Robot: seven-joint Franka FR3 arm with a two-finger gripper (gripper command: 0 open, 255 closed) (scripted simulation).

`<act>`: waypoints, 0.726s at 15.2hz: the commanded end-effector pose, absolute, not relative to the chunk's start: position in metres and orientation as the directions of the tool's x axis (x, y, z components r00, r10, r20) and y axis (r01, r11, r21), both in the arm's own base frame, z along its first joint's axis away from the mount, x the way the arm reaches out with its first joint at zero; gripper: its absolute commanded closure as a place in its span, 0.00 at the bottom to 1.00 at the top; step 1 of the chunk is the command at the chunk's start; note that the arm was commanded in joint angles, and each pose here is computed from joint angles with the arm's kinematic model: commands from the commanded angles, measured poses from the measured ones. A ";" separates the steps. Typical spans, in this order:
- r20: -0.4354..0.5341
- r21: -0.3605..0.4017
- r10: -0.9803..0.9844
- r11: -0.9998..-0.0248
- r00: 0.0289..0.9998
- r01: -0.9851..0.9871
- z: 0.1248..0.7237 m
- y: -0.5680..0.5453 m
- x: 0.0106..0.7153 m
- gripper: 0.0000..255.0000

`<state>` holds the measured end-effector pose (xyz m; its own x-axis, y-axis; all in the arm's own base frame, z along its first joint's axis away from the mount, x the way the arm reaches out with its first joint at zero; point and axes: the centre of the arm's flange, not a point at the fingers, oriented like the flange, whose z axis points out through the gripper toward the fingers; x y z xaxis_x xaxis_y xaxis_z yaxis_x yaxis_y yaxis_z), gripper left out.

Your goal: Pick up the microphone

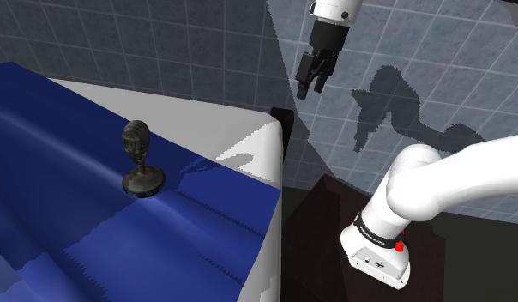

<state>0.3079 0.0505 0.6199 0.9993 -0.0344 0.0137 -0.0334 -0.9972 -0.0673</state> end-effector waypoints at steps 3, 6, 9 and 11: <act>0.024 -0.058 -0.015 -0.998 1.000 -0.014 0.622 0.075 0.319 0.00; 0.038 -0.043 0.014 -0.999 0.999 0.015 0.625 0.113 0.334 0.00; 0.052 -0.028 0.043 -0.999 0.998 0.044 0.627 0.151 0.348 0.00; 0.061 -0.018 0.062 -0.998 0.996 0.063 0.628 0.177 0.357 0.00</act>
